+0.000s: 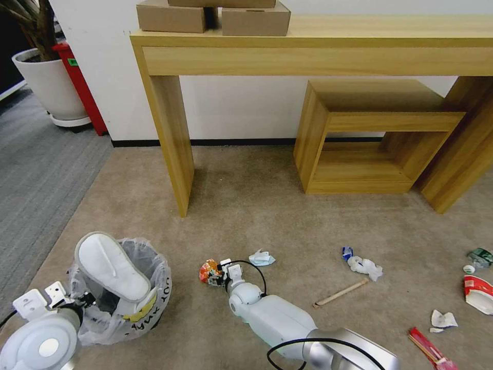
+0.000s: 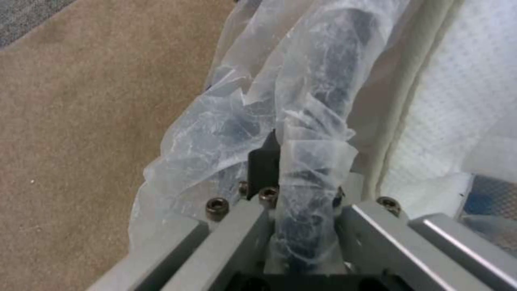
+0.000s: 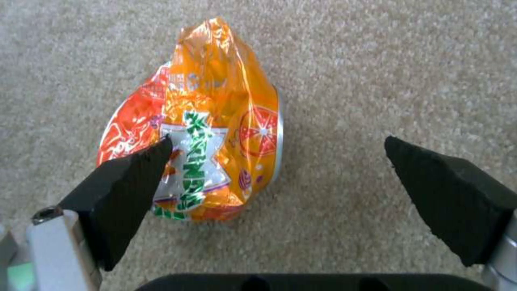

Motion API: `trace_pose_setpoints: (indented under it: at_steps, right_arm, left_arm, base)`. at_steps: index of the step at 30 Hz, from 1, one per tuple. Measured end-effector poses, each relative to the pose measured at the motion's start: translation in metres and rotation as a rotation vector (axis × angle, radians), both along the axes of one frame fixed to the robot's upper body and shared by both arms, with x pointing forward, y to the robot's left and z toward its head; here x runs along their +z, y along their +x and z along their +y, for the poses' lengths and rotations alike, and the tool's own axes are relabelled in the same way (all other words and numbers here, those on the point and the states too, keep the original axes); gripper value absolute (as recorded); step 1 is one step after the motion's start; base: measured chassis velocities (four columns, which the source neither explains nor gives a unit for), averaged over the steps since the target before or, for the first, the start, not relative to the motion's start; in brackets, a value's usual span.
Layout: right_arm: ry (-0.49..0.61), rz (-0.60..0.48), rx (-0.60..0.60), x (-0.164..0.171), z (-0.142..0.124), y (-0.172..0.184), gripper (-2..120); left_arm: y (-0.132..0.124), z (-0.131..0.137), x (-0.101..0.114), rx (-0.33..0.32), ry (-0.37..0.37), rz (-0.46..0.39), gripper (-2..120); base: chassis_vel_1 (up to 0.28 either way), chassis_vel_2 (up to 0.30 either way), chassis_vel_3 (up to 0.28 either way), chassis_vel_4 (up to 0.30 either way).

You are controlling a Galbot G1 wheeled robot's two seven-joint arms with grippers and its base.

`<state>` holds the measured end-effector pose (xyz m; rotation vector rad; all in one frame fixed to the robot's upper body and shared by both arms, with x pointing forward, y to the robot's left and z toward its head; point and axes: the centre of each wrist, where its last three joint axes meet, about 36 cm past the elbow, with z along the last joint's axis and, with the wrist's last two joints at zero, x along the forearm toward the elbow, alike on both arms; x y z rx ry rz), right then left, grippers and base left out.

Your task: Pick up the trash bin and place the garbage on the floor into it.

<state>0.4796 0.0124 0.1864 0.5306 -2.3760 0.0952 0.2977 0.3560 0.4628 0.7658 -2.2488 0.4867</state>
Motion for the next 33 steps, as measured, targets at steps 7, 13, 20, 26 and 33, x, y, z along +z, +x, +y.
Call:
trace_pose_setpoints:
  at_steps: [7, 13, 20, 26, 33]
  right_arm:
    - [0.004, -0.025, 0.025, -0.006, -0.008, 0.002, 100]
    - [-0.001, -0.058, 0.025, -0.016, -0.02, 0.004, 100]
    - [0.045, -0.048, 0.058, -0.021, -0.025, 0.003, 100]
    - [0.092, -0.036, 0.081, -0.024, -0.025, -0.003, 100]
    - [0.133, -0.032, 0.103, -0.026, -0.025, -0.005, 100]
  left_arm:
    - [-0.001, -0.002, 0.002, -0.005, -0.001, -0.003, 0]
    - [-0.002, -0.002, 0.001, -0.003, -0.002, -0.003, 0]
    - [-0.005, -0.004, 0.003, -0.009, 0.0, -0.004, 0]
    - [-0.006, -0.005, 0.004, -0.012, 0.007, -0.004, 0]
    - [-0.007, -0.008, 0.004, -0.018, 0.008, -0.005, 0]
  base:
    - [0.0, 0.0, 0.0, 0.0]
    - [0.0, 0.0, 0.0, 0.0]
    - [0.0, 0.0, 0.0, 0.0]
    - [0.0, 0.0, 0.0, 0.0]
    - [0.0, 0.0, 0.0, 0.0]
